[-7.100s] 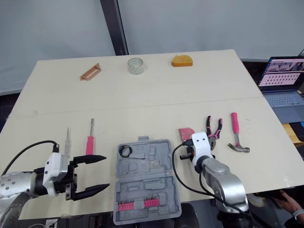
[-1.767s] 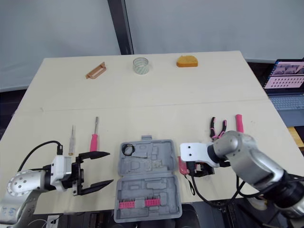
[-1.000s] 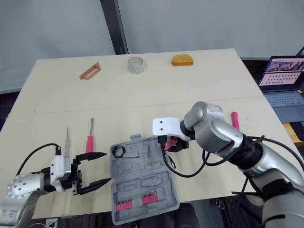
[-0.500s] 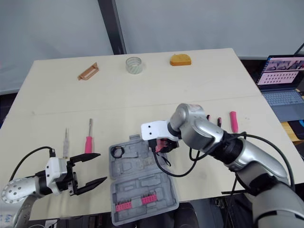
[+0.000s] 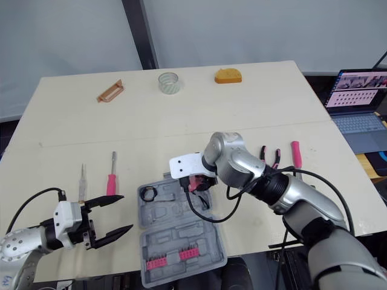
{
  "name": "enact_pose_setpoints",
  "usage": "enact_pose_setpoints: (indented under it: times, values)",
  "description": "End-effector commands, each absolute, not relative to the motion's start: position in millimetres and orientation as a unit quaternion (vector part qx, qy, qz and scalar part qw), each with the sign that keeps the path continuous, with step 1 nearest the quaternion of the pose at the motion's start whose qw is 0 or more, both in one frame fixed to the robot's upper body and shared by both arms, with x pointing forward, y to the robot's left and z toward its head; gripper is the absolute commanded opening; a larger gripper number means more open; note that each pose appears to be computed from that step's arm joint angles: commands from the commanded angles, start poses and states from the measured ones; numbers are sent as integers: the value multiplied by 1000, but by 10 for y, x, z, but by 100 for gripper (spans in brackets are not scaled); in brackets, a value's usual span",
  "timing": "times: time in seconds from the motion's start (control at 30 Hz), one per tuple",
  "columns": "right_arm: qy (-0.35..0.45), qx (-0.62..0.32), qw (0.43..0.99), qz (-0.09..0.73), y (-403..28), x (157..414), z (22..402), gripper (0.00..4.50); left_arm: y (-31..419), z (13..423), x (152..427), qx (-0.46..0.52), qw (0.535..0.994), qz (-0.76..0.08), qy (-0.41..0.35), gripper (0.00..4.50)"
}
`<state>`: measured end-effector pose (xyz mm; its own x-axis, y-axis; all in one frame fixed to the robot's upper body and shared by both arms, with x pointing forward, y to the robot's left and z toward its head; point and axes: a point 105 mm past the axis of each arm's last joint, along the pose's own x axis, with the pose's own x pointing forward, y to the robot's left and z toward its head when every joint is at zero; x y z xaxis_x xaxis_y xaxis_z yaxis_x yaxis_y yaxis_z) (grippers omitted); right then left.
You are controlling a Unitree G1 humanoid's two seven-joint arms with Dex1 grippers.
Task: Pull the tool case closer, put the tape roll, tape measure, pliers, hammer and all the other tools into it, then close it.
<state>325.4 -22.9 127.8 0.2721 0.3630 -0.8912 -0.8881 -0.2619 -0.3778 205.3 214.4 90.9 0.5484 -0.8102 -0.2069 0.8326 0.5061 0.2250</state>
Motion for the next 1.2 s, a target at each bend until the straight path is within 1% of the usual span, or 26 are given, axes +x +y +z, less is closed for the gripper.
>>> enact_pose_setpoints:
  times: [0.03,0.4,1.2]
  values:
    - [216,-579,553,558,-168,3233,1299,292,2157,976,2043,167,867,-469,26,450]
    - [220,-579,540,571,-143,3149,1238,292,2170,973,2035,170,868,-466,27,450]
    - [218,-587,538,565,-100,3221,1149,292,2252,871,1982,170,870,-461,30,450]
